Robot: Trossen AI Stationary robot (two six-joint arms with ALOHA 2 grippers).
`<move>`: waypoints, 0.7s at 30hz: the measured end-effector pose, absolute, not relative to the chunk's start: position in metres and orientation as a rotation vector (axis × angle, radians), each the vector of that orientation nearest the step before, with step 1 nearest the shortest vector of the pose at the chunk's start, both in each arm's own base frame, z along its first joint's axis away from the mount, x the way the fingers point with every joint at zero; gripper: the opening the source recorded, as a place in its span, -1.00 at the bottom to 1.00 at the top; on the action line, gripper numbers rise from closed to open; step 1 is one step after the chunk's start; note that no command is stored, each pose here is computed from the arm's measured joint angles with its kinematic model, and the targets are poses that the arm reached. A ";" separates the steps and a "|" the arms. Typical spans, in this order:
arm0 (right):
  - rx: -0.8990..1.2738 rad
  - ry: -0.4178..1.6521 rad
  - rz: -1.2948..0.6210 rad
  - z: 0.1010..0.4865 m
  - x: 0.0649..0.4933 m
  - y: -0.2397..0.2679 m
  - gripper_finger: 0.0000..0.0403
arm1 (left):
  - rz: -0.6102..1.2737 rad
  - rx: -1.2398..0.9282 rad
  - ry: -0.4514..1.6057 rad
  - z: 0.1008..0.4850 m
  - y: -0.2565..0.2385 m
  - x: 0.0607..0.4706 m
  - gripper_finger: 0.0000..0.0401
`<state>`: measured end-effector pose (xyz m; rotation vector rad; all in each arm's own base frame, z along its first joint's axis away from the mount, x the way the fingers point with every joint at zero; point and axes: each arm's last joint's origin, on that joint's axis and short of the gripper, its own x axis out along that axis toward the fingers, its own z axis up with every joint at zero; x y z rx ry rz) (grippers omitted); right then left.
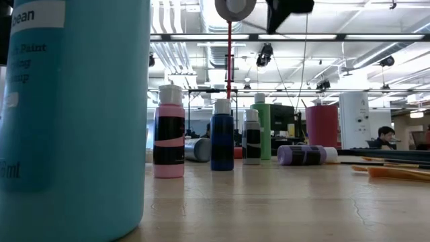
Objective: Pick & Place Paint Supplies
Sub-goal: Put the gold paintbrush into the pink cup
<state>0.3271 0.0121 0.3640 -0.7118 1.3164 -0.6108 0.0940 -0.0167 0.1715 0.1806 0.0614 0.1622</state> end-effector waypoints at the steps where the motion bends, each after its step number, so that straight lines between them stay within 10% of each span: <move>1: -0.708 1.348 -0.610 0.363 0.326 0.002 -0.95 | 0.163 0.180 0.061 0.172 -0.017 0.094 -0.88; 21: -0.599 1.792 -0.762 0.333 0.260 -0.136 -0.96 | 0.162 0.180 0.061 0.172 -0.017 0.094 -0.88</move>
